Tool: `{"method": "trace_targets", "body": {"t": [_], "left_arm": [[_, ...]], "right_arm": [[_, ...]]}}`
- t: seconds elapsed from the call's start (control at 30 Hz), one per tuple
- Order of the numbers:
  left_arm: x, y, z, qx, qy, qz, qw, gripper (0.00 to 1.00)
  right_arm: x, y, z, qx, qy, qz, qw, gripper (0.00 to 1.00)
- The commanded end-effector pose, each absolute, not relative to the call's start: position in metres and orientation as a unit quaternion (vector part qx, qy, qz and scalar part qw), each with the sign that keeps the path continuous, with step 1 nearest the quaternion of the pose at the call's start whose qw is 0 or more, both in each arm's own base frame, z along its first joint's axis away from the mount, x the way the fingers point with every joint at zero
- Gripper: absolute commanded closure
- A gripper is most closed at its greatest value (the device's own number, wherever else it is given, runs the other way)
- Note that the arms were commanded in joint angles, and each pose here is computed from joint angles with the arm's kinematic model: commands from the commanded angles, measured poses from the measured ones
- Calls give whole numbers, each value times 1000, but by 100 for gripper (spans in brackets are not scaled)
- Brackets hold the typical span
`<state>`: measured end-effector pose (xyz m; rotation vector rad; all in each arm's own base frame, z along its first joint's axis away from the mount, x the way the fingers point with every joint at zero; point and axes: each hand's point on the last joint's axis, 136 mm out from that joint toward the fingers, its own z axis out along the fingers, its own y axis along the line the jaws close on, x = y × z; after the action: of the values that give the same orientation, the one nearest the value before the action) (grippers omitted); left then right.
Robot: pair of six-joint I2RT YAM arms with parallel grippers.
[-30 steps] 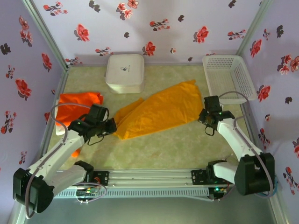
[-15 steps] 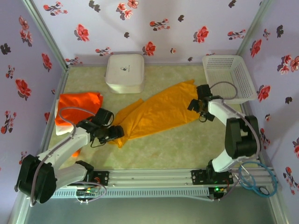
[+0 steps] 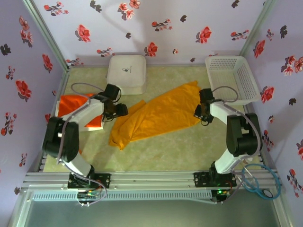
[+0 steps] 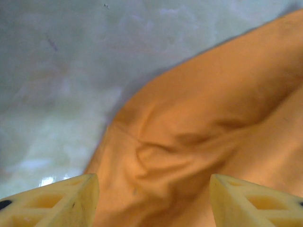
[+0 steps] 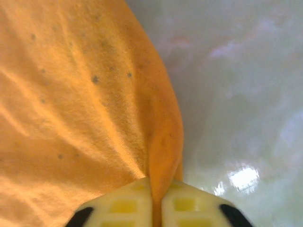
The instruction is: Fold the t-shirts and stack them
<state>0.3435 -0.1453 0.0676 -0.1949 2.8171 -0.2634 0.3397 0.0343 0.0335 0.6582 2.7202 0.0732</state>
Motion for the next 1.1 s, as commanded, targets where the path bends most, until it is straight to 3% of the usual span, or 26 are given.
{"method": "trace_targets", "body": {"t": [0.0, 0.1, 0.17, 0.27, 0.33, 0.43, 0.8, 1.0, 1.07], "left_arm": [[356, -140, 43, -40, 989, -51, 135, 39], [365, -147, 27, -39, 990, -56, 127, 40], [370, -154, 23, -35, 989, -69, 126, 41], [373, -166, 18, -27, 989, -82, 123, 43], [373, -175, 15, -14, 989, -84, 118, 44], [372, -188, 14, 0, 989, -90, 115, 45], [388, -232, 21, 39, 982, -132, 129, 47], [379, -239, 14, 54, 983, -129, 118, 57], [376, -238, 12, 55, 985, -125, 110, 66]], "right_arm": [[313, 21, 46, 229, 959, -3, 165, 95], [295, 11, 59, 233, 956, -17, 178, 96], [283, 10, 62, 236, 954, -15, 181, 91], [273, 9, 62, 237, 954, -13, 183, 60], [271, 7, 58, 237, 955, -19, 178, 31], [272, 4, 55, 235, 956, -30, 173, 14], [285, 10, 59, 234, 953, -13, 190, 12], [290, 12, 60, 236, 951, -5, 197, 14], [292, 13, 59, 237, 951, -2, 197, 15]]}}
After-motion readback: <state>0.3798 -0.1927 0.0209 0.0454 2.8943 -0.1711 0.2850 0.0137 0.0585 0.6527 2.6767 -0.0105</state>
